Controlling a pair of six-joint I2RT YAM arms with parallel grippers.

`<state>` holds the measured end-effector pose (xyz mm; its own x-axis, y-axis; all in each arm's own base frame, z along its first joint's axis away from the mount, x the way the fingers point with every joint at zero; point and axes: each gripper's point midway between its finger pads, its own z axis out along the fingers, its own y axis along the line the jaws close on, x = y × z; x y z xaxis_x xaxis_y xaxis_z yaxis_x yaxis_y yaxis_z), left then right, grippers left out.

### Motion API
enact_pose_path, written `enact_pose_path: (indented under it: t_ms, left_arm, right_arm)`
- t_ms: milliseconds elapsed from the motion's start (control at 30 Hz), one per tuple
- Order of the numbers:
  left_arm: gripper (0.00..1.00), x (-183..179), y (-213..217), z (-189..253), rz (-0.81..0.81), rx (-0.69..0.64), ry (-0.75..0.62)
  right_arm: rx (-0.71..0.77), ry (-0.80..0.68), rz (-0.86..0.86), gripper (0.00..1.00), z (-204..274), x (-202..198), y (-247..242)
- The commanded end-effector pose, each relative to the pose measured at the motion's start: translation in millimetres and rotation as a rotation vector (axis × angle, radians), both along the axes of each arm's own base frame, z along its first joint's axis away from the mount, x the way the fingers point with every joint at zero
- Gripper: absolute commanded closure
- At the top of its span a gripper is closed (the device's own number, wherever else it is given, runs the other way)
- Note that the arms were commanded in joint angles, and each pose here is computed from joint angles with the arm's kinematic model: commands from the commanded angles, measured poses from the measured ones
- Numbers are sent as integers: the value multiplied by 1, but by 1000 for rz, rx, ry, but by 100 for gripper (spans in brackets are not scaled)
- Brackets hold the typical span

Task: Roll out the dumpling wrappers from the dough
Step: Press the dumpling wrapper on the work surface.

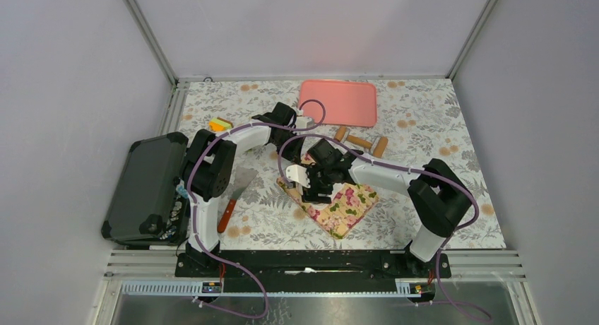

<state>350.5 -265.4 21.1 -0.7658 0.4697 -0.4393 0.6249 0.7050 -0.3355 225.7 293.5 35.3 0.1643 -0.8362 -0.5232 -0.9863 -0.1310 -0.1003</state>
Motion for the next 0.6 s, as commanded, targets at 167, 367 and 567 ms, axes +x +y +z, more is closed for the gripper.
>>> enact_pose_path:
  t_ms: [167,367,567]
  left_arm:
    - [100,8,11,-11,25,64,-45]
    - [100,9,11,-12,27,67,-43]
    - [99,10,11,-11,29,63,-45]
  right_arm:
    - [-217,129,-146,33,-40,-36,-56]
    - [-169,125,-138,5,-27,-36,-46]
    - [-50,25,-162,0,21,-10,-20]
